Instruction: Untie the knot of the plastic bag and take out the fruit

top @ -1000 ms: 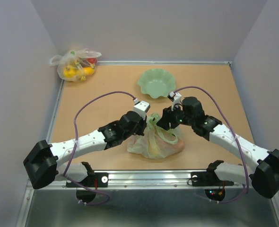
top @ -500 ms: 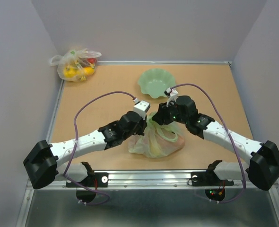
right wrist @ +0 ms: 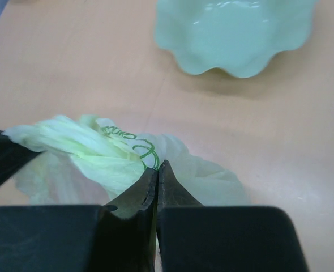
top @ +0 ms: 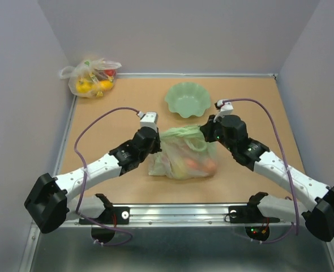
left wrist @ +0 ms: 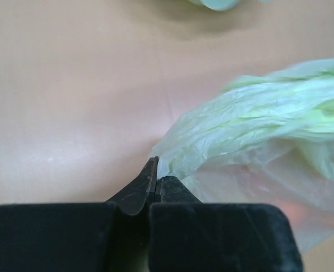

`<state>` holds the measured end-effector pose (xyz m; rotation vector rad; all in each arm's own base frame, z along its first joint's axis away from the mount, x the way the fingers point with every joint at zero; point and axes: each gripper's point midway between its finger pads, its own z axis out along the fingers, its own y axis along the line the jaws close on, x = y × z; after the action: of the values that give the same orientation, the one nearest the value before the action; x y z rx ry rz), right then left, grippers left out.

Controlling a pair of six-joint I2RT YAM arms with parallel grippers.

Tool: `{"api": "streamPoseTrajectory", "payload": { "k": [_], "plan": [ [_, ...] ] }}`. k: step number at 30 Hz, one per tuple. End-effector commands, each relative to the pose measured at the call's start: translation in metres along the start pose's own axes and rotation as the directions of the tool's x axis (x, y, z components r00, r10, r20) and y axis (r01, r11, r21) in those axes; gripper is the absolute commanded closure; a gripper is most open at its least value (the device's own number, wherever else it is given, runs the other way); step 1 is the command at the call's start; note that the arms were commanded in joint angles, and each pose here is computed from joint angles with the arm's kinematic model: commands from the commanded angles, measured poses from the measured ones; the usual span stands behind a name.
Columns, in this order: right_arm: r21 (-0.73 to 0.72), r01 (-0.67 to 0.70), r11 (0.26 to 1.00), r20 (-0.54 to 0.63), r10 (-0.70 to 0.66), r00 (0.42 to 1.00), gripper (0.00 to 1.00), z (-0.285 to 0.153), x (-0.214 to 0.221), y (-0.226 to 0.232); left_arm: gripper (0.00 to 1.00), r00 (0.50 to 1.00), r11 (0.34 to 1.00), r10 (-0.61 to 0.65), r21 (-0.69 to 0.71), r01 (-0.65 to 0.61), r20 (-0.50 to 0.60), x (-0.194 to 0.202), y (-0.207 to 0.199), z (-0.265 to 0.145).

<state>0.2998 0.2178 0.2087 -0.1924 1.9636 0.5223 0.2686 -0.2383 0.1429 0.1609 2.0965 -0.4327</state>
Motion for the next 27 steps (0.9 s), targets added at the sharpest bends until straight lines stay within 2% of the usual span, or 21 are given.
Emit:
{"api": "streamPoseTrajectory", "payload": {
  "k": [1,3,8,10,13,14,15,16,17,18,19,20,21,22,23,26,27],
  "plan": [
    [0.330,-0.015,0.944,0.109,-0.022,0.994,1.00,-0.025,-0.024,-0.076,1.00,0.988,0.949,-0.152,-0.274,0.153,0.027,0.006,0.080,-0.008],
    [0.401,-0.045,0.915,0.150,-0.018,0.988,1.00,-0.038,-0.034,-0.093,1.00,0.973,0.917,-0.218,-0.325,0.230,0.071,0.000,0.101,-0.014],
    [0.506,-0.112,0.855,0.241,-0.016,0.970,1.00,-0.074,-0.053,-0.116,1.00,0.943,0.859,-0.280,-0.392,0.330,0.179,-0.014,0.132,-0.033],
    [0.477,-0.095,0.874,0.254,-0.034,0.967,1.00,-0.081,-0.063,-0.109,1.00,0.929,0.854,-0.284,-0.380,0.357,0.236,-0.027,0.136,-0.042],
    [0.374,-0.010,0.927,0.234,-0.084,0.969,1.00,-0.082,-0.071,-0.089,0.99,0.923,0.888,-0.277,-0.297,0.352,0.267,-0.042,0.124,-0.046],
    [0.255,0.037,0.966,0.211,-0.093,0.973,1.00,-0.077,-0.071,-0.066,0.96,0.923,0.902,-0.268,-0.266,0.341,0.275,-0.045,0.119,-0.050],
    [0.181,0.077,0.980,0.191,-0.112,0.975,1.00,-0.074,-0.069,-0.052,0.88,0.924,0.912,-0.265,-0.241,0.333,0.276,-0.048,0.116,-0.052],
    [0.120,0.125,0.985,0.152,-0.142,0.978,1.00,-0.071,-0.061,-0.043,0.85,0.920,0.929,-0.269,-0.176,0.326,0.284,-0.055,0.105,-0.056],
    [0.008,0.148,0.989,0.125,-0.147,0.981,1.00,-0.069,-0.056,-0.023,0.77,0.926,0.943,-0.248,-0.147,0.298,0.285,-0.059,0.100,-0.059],
    [-0.033,0.153,0.988,0.100,-0.149,0.984,0.97,-0.070,-0.053,-0.015,0.52,0.932,0.959,-0.238,-0.088,0.270,0.274,-0.062,0.089,-0.063],
    [-0.065,0.156,0.986,0.086,-0.151,0.985,0.89,-0.070,-0.052,-0.010,0.42,0.933,0.966,-0.227,-0.057,0.252,0.279,-0.067,0.083,-0.067],
    [-0.097,0.161,0.982,0.064,-0.156,0.986,0.66,-0.070,-0.048,-0.004,0.35,0.925,0.971,-0.224,-0.014,0.240,0.306,-0.079,0.076,-0.077],
    [-0.131,0.164,0.978,0.067,-0.157,0.985,0.55,-0.073,-0.053,0.003,0.25,0.928,0.977,-0.207,0.016,0.213,0.308,-0.083,0.071,-0.083],
    [-0.137,0.164,0.977,0.054,-0.158,0.986,0.47,-0.075,-0.053,0.005,0.22,0.928,0.979,-0.202,0.031,0.203,0.312,-0.087,0.067,-0.088],
    [-0.144,0.165,0.976,0.059,-0.158,0.986,0.32,-0.077,-0.056,0.007,0.20,0.917,0.978,-0.207,0.059,0.199,0.342,-0.100,0.063,-0.100],
    [-0.157,0.181,0.971,0.097,-0.167,0.981,0.20,-0.087,-0.078,0.015,0.14,0.909,0.979,-0.199,0.103,0.173,0.367,-0.120,0.052,-0.118],
    [-0.164,0.189,0.968,0.090,-0.176,0.980,0.19,-0.085,-0.080,0.017,0.07,0.911,0.979,-0.197,0.123,0.163,0.361,-0.123,0.047,-0.121]
  ]
}}
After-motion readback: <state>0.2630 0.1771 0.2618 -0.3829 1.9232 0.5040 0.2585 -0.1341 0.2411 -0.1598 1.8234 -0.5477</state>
